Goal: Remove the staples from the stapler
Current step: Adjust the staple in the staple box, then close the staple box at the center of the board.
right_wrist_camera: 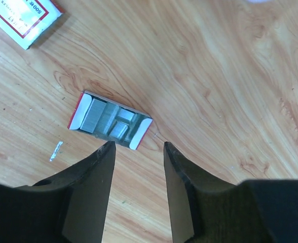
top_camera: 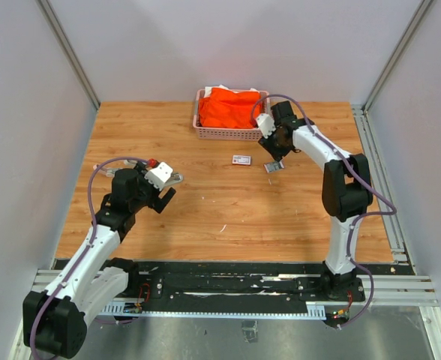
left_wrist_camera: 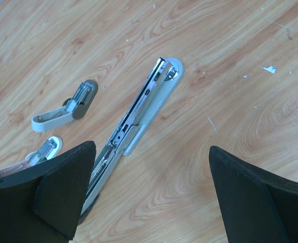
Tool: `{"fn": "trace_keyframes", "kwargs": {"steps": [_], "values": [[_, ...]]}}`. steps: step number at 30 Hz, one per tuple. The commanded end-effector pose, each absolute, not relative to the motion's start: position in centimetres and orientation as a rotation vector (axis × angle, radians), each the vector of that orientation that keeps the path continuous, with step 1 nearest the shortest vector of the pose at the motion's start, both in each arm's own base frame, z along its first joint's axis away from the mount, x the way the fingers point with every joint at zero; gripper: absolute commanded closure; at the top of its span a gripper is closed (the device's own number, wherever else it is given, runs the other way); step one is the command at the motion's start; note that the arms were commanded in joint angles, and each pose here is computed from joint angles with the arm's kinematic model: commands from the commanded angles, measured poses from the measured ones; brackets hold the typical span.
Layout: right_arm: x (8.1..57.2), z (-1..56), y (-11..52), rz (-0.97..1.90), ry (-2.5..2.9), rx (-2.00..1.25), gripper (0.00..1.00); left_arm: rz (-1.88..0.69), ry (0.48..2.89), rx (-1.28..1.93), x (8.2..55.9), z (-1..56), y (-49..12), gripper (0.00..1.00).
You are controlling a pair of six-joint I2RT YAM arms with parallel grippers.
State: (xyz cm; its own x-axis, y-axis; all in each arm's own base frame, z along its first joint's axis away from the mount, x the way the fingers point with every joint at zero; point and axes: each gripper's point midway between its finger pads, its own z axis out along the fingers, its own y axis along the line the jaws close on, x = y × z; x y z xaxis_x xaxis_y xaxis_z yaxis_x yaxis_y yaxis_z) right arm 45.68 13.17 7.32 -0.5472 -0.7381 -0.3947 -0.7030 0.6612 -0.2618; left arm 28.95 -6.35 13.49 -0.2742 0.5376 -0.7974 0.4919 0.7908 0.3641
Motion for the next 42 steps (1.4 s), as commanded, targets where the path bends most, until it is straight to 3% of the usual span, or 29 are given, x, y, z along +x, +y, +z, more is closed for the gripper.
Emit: {"fn": "trace_keyframes", "kwargs": {"steps": [1, 8, 21, 28, 42], "values": [[45.8, 10.0, 12.2, 0.090, 2.405, -0.975, 0.55, 0.009, 1.879, 0.884, 29.1, 13.9, -7.6, 0.02], [45.1, 10.3, 10.9, 0.310, 2.461, -0.827, 0.56, -0.142, 1.882, 1.155, 29.4, 13.4, -10.7, 0.02], [44.3, 7.8, 10.5, 0.531, 2.538, -0.674, 0.59, -0.277, 1.846, 1.470, 38.1, 12.5, -20.1, 0.02], [44.1, 6.8, 9.9, 0.538, 2.564, -0.661, 0.60, -0.313, 1.809, 1.681, 41.4, 10.1, -25.2, 0.02], [43.5, 7.1, 8.5, 0.531, 2.571, -0.648, 0.60, -0.360, 1.773, 1.812, 45.1, 6.3, -31.5, 0.01]]}}
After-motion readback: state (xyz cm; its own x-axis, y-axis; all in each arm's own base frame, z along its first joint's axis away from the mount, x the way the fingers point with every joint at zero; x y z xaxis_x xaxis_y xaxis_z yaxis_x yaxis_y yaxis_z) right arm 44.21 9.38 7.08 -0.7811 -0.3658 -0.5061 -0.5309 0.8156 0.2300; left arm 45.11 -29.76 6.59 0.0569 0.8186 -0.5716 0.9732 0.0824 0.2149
